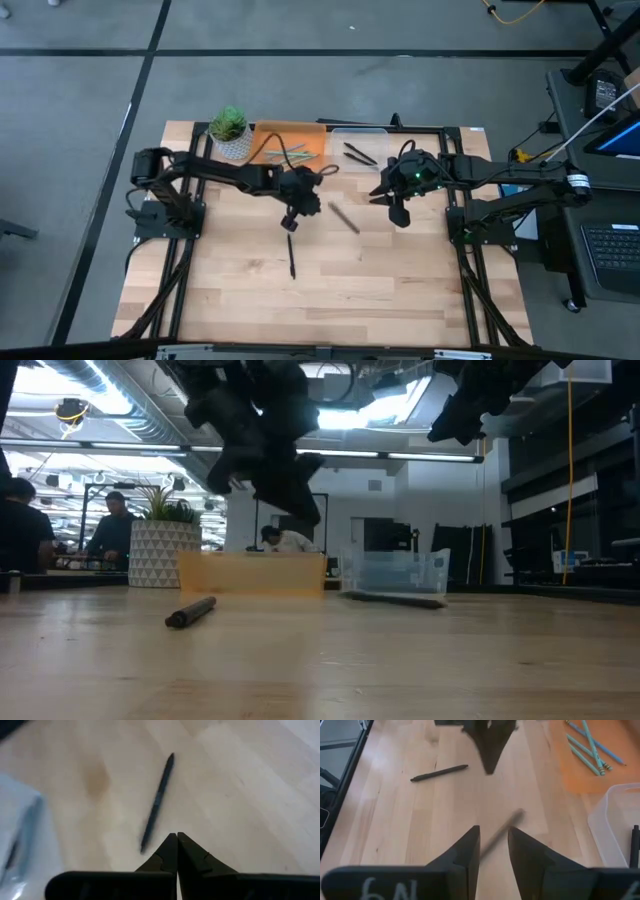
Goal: Sort pens & pencils
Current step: Put the black pen into the transparent bin
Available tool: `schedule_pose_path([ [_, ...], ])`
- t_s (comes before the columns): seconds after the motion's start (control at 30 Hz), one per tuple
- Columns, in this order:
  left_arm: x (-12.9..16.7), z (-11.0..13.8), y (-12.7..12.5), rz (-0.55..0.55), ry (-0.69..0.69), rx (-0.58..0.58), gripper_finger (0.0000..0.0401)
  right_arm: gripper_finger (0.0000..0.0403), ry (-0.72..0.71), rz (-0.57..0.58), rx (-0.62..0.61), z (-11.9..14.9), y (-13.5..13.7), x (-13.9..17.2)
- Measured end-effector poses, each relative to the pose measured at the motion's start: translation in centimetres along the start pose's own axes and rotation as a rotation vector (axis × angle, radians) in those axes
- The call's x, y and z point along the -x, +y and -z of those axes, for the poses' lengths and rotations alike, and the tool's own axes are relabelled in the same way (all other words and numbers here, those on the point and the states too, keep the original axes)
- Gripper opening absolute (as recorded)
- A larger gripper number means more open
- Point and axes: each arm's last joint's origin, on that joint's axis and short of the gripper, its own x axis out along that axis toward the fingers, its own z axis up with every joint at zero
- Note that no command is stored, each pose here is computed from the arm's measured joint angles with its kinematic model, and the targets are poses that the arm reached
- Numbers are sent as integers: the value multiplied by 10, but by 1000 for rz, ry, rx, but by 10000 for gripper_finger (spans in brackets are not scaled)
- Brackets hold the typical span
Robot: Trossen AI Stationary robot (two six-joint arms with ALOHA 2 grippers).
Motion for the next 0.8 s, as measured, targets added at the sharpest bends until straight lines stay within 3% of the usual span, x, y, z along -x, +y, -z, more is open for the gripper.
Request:
schedule_pose_path([
  [0.3, 27, -1, 12, 13, -87, -5, 3, 101, 5, -21, 6, 1, 6, -1],
  [0.6, -6, 7, 11, 17, -38, -26, 1, 101, 65, -29, -5, 7, 9, -6],
  [0.8, -3, 10, 14, 17, -32, 18, 1, 101, 62, -71, -55, 29, 7, -27],
])
